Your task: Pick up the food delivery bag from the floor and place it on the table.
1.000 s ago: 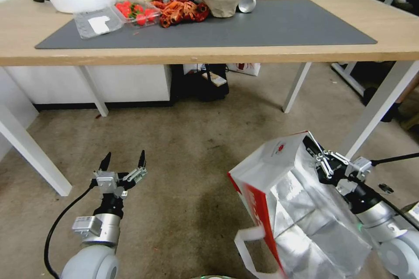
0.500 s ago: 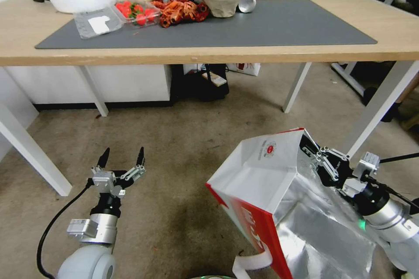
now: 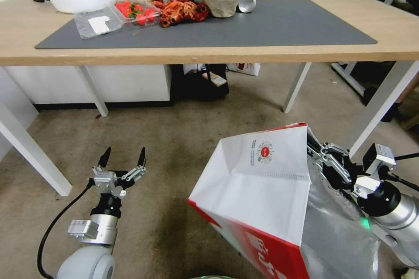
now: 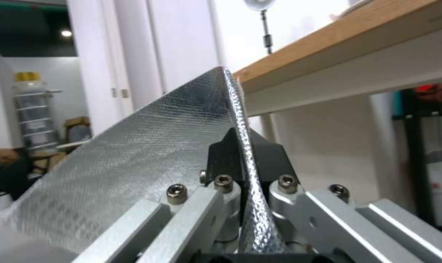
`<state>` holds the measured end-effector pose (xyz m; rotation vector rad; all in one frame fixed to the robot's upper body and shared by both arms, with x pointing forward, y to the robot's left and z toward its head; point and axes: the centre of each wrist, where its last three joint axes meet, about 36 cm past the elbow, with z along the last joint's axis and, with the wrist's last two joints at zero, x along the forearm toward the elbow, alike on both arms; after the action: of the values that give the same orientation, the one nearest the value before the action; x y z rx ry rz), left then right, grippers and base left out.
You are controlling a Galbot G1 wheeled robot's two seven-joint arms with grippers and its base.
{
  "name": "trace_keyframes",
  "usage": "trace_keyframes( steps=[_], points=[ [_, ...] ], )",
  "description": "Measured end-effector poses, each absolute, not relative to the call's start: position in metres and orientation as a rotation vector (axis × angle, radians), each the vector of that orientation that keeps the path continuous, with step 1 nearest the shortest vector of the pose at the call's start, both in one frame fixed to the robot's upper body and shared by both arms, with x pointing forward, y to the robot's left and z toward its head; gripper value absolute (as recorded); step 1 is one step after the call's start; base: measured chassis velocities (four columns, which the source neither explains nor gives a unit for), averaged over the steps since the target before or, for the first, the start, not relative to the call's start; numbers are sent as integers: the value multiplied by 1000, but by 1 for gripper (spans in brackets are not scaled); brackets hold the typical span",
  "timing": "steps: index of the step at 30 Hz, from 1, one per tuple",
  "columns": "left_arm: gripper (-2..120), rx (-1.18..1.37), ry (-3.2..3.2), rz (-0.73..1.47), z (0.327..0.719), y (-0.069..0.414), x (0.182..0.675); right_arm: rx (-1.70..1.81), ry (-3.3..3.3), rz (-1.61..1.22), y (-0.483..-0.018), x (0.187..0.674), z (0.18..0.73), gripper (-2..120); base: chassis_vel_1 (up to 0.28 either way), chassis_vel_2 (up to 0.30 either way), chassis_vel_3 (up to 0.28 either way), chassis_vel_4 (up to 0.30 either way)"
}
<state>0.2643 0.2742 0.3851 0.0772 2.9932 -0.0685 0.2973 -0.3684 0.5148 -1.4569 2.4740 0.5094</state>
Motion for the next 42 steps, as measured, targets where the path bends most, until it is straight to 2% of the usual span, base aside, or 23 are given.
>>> trace_keyframes(
  steps=[32,42],
  points=[
    [100,34,3032,5,398,272,249,-1604,2386,481,-382,300,519,0,0,0,0,0],
    [100,31,3049,49,413,271,240,-1608,2374,464,-383,298,520,0,0,0,0,0]
  ],
)
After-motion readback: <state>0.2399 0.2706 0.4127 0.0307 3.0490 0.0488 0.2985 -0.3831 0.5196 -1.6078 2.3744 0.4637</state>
